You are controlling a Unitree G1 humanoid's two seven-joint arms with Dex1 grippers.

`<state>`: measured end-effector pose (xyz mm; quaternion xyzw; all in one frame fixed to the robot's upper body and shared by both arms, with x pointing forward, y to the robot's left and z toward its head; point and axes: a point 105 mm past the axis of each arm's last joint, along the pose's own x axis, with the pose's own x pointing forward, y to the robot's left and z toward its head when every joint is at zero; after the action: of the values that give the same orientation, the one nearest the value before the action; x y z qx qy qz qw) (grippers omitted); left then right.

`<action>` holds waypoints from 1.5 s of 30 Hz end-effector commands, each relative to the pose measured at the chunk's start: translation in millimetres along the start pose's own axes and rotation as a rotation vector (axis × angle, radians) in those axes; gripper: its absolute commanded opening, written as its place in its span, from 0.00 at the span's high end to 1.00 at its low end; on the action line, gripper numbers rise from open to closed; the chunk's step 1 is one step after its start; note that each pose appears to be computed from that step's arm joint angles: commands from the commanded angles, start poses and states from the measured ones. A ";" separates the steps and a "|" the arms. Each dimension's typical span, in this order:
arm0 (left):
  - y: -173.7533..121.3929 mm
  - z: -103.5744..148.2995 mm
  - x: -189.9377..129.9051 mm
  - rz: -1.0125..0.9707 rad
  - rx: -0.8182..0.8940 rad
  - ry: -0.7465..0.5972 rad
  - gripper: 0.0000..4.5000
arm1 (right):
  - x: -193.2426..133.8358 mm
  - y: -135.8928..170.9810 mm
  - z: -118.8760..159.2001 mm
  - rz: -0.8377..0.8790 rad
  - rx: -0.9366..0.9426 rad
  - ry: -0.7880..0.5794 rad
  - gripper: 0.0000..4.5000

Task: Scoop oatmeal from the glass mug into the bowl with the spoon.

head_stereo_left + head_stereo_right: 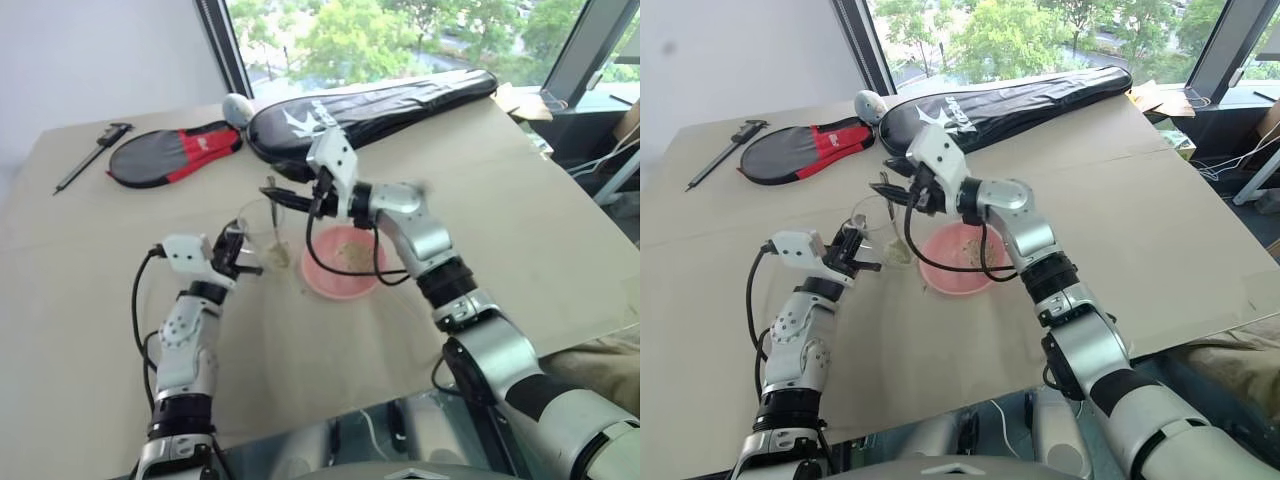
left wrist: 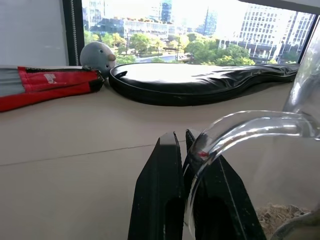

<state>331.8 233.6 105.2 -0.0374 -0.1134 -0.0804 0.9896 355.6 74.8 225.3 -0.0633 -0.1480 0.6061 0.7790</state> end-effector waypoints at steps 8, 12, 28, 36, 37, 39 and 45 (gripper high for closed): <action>7.7 -26.4 -20.1 0.027 -0.017 0.121 0.14 | -23.5 -53.7 58.1 -0.176 -0.113 -0.142 0.54; 9.7 -27.7 -20.6 0.040 0.010 0.129 0.01 | -30.2 -67.3 67.3 -0.221 -0.134 -0.154 0.54; 12.8 -22.9 -16.5 0.036 0.049 0.119 0.01 | -36.6 -77.7 67.7 -0.267 -0.139 -0.155 0.54; 9.0 -21.6 -15.2 0.000 0.035 0.118 0.01 | -37.3 -79.2 67.4 -0.272 -0.135 -0.153 0.54; 8.7 -21.4 -15.2 -0.002 0.036 0.117 0.01 | -37.3 -79.1 67.3 -0.272 -0.135 -0.152 0.54; 8.1 -20.6 -14.8 -0.006 0.038 0.115 0.01 | -37.2 -79.0 67.0 -0.272 -0.134 -0.151 0.54; 6.4 -14.4 -10.9 -0.015 0.055 0.098 0.01 | -37.8 -79.5 66.1 -0.274 -0.134 -0.147 0.54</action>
<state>323.6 244.2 81.3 -0.0149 -0.0587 -0.0752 0.9953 405.3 12.1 281.9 -0.0484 -0.2165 0.4883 0.8440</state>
